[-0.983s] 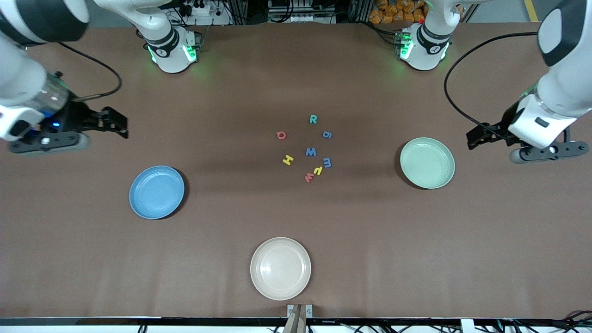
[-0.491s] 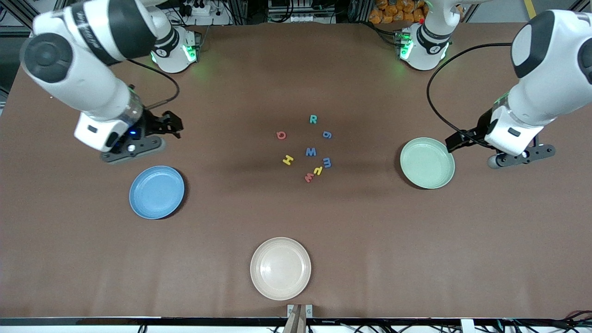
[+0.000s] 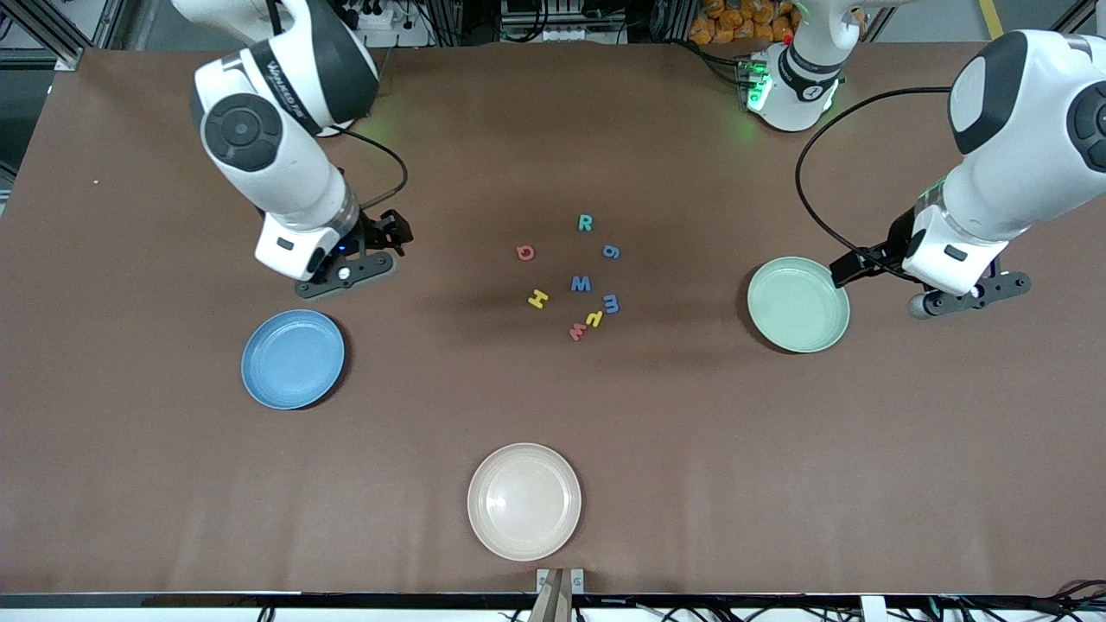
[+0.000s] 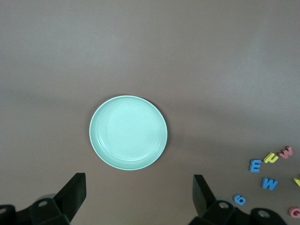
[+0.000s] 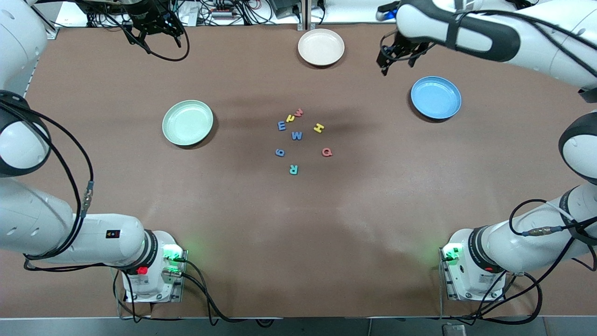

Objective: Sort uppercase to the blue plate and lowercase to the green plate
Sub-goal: 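Move the right gripper toward the letters while the left gripper moves over the green plate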

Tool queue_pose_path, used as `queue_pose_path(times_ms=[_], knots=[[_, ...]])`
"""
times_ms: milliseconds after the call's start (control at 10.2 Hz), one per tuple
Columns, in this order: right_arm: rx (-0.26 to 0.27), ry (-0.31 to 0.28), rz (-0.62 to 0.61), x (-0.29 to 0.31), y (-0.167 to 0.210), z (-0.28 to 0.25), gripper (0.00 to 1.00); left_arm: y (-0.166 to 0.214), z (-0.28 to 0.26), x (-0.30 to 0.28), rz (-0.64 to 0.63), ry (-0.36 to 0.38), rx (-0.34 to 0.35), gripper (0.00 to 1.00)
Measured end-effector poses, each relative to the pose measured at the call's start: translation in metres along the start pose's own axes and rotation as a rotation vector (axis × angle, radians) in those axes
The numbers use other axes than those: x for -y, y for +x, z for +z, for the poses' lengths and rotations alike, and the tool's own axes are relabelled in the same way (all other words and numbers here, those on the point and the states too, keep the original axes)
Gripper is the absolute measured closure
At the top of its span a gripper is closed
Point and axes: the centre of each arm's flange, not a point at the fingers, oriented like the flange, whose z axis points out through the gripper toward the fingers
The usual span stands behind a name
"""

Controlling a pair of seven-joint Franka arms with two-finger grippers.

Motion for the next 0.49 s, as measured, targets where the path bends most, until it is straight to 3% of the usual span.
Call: queue_pose_path(times_ms=[491], knots=[[-0.009, 0.006, -0.03, 0.039, -0.004, 0.034, 0.0, -0.004, 0.023, -0.012, -0.06, 0.003, 0.01, 0.0]])
